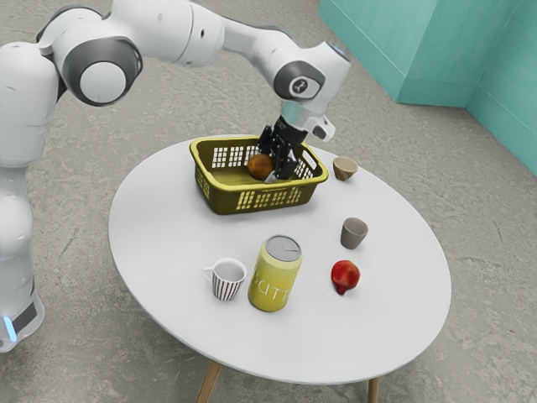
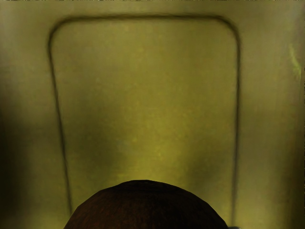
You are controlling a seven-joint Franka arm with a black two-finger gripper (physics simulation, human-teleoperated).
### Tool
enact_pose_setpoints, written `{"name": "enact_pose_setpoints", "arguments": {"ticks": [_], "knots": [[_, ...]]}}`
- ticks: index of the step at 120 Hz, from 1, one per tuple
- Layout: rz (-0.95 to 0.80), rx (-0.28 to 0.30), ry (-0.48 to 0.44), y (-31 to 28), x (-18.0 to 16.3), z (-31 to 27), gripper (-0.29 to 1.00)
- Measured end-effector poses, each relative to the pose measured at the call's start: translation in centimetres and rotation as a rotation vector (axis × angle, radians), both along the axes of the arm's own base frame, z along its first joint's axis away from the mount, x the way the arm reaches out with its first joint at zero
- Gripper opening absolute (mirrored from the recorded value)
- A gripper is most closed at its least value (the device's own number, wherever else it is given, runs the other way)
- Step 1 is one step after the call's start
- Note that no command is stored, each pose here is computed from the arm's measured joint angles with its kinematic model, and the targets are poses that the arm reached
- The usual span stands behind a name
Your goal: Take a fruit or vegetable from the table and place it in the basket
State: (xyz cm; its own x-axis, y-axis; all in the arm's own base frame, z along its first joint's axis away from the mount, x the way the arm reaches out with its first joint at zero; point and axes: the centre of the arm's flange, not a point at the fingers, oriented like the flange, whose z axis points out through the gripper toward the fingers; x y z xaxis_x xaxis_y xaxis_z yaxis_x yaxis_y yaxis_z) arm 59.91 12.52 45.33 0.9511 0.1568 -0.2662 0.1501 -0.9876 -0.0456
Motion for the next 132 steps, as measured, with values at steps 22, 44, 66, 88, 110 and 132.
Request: {"name": "enact_pose_setpoints", "arguments": {"ticks": [22,44,66,88,110,132], "knots": [[-0.002,-0.008,-0.001,-0.1,0.0,-0.5,0.4],[-0.005,-0.01,-0.007,-0.1,0.0,-0.3,0.57],[-0.005,-0.011,0.002,-0.2,-0.6,1.5,0.55],[-0.025,-0.01,0.012,-2.4,-1.4,7.1,0.43],[-0.124,0.001,-0.046,-10.3,-3.9,18.5,0.48],[-0.324,-0.031,-0.078,-23.5,-9.0,23.7,0.63]]}}
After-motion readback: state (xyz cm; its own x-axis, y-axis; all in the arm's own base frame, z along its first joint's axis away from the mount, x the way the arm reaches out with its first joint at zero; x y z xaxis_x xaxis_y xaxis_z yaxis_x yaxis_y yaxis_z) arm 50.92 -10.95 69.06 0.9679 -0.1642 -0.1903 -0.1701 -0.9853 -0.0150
